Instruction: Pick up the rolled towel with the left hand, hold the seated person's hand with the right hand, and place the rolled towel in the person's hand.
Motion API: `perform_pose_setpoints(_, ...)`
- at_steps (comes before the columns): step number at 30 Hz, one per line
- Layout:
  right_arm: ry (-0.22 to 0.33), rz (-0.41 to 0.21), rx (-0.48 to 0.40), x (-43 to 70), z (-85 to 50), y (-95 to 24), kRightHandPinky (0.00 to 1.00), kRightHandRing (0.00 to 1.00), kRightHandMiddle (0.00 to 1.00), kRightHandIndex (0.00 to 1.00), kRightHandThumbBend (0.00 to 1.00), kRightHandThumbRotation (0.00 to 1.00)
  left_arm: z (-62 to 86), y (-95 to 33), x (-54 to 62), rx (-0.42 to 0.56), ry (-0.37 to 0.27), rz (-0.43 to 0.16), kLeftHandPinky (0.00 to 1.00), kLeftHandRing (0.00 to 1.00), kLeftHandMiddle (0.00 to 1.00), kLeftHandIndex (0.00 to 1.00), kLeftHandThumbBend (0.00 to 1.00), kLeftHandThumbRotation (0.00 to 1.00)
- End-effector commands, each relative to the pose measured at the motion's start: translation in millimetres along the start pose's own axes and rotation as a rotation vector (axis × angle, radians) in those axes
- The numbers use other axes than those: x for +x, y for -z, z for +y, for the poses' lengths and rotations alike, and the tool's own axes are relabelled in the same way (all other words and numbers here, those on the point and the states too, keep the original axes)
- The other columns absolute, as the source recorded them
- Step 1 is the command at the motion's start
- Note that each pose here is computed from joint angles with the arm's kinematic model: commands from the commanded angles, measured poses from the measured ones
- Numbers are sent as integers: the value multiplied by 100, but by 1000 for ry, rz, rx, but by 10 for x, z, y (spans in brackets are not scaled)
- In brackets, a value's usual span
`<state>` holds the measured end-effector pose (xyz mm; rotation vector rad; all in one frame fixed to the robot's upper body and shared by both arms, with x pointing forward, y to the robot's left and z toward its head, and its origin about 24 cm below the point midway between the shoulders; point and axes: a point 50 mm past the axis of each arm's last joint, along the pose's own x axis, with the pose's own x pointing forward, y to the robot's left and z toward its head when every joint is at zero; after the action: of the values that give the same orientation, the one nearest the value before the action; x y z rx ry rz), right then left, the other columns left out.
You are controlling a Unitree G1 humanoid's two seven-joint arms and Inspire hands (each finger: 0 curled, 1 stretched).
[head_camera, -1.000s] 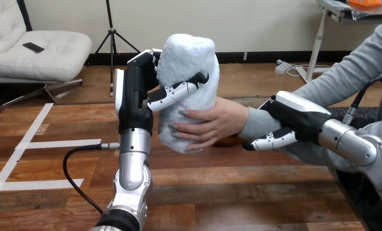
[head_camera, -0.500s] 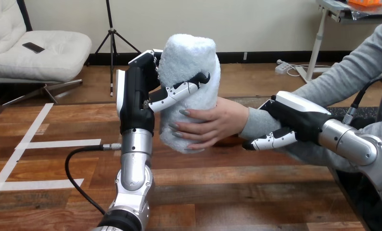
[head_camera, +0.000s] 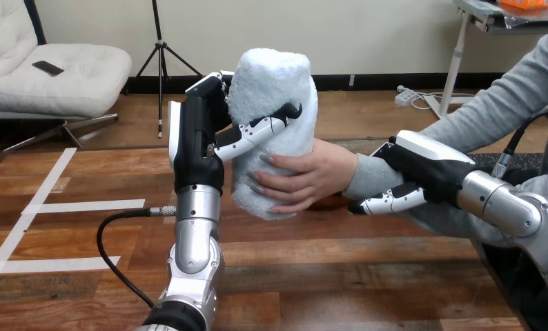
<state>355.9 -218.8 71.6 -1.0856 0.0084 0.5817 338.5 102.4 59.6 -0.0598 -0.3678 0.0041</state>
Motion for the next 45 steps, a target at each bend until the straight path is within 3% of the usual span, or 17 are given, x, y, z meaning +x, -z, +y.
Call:
perform_pose_setpoints(1, 76, -158, -30, 191, -225, -400, 27, 30, 36, 38, 63, 43, -199, -231, 214, -25, 66, -98, 33, 36, 40, 41, 61, 0)
perform_pose_setpoints(22, 78, -147, -28, 178, -224, -371, 26, 30, 36, 38, 63, 41, -189, -235, 216, -9, 72, -102, 32, 36, 40, 41, 61, 0)
perform_pose_setpoints(45, 72, -143, -25, 160, -197, -346, 28, 32, 37, 39, 63, 44, -180, -224, 193, -16, 73, -104, 32, 36, 40, 41, 60, 0)
